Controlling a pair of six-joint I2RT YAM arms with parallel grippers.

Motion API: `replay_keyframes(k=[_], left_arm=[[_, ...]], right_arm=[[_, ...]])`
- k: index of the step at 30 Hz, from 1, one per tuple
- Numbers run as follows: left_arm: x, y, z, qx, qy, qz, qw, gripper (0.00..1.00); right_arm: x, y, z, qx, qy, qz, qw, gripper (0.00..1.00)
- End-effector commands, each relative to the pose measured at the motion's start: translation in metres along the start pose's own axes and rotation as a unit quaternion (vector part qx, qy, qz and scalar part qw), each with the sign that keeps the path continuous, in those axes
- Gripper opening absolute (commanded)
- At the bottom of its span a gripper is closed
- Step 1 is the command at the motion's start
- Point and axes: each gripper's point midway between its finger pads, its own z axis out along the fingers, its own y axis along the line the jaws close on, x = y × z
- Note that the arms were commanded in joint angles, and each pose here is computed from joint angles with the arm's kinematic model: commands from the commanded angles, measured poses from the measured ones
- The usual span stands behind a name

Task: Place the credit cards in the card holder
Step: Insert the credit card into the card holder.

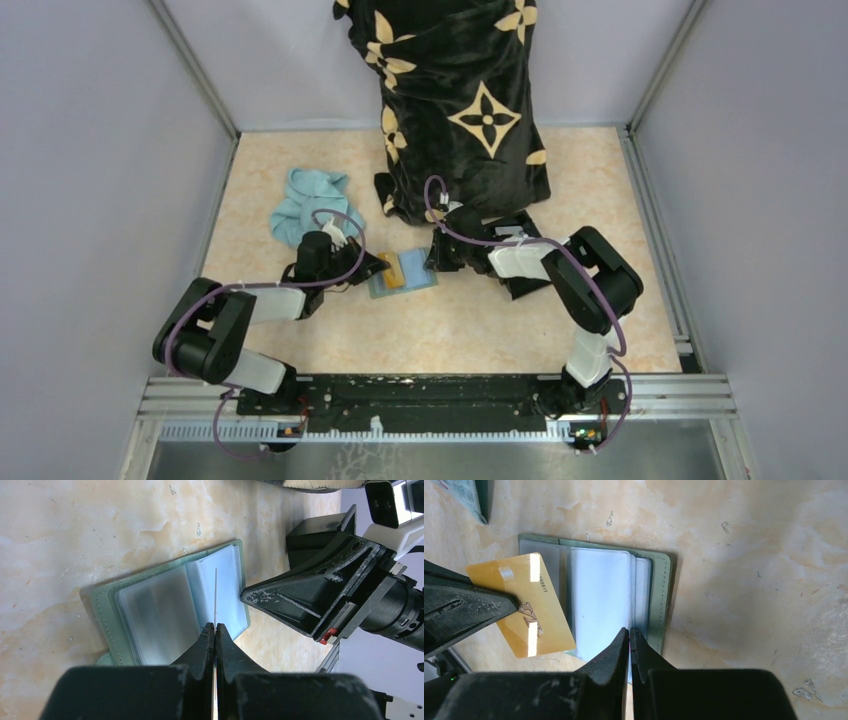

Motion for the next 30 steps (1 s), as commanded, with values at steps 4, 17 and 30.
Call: replay_keyframes(k=[4, 17, 30], left_arm=[[-0.001, 0.001, 0.0, 0.009, -0.004, -0.008, 1.0, 0.0], [0.004, 0.01, 0.001, -0.001, -0.002, -0.017, 1.0, 0.0], [0.006, 0.013, 0.008, 0.007, 0.009, -0.032, 0.999, 0.0]], right_arm=[[-0.023, 0.007, -0.005, -0.002, -0.03, -0.016, 0.999, 0.04], [-0.033, 0.008, -0.012, 0.007, -0.048, -0.022, 0.999, 0.1], [-0.035, 0.011, -0.011, 0.004, -0.044, -0.029, 0.999, 0.12]])
